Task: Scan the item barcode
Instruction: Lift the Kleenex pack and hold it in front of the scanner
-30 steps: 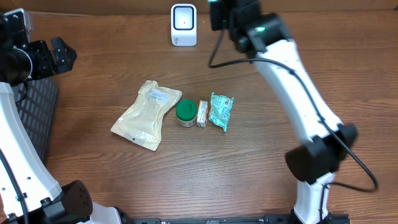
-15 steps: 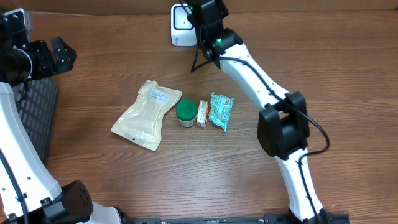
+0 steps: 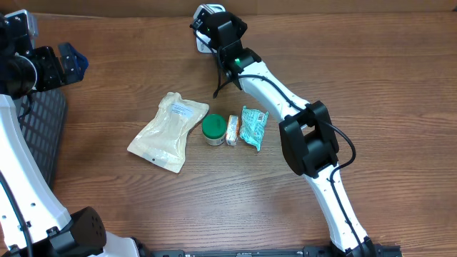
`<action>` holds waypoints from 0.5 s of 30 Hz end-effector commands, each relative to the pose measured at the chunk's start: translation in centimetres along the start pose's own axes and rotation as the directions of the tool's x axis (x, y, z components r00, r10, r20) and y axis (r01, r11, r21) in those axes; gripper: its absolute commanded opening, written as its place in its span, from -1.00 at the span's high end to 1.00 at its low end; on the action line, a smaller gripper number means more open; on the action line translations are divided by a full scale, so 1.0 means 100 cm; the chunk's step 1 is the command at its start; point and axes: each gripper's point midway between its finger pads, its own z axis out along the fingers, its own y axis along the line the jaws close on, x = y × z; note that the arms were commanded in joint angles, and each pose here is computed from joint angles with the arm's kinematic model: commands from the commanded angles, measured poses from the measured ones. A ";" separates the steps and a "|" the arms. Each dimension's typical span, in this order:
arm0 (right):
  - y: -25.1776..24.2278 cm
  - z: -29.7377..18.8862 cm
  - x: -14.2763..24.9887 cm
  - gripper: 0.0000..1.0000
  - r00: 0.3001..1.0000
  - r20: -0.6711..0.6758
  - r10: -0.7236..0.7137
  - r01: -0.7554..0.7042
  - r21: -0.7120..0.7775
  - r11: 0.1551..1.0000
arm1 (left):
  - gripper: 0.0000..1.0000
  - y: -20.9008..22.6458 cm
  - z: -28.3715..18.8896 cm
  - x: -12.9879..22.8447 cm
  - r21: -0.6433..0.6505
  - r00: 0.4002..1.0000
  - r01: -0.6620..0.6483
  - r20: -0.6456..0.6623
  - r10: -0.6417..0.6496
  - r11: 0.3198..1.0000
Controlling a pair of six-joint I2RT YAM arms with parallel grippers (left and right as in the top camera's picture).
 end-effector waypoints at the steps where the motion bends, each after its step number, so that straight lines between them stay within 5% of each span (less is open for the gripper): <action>1: -0.001 -0.006 -0.015 0.92 0.999 0.037 -0.005 0.005 0.003 1.000 | -0.99 -0.001 0.001 -0.001 -0.002 1.000 -0.017 -0.001 0.017 1.000; 15: -0.002 -0.015 -0.028 0.92 0.995 0.062 0.079 -0.079 -0.006 0.997 | -0.99 -0.001 0.001 -0.001 -0.002 1.000 -0.017 -0.001 0.017 1.000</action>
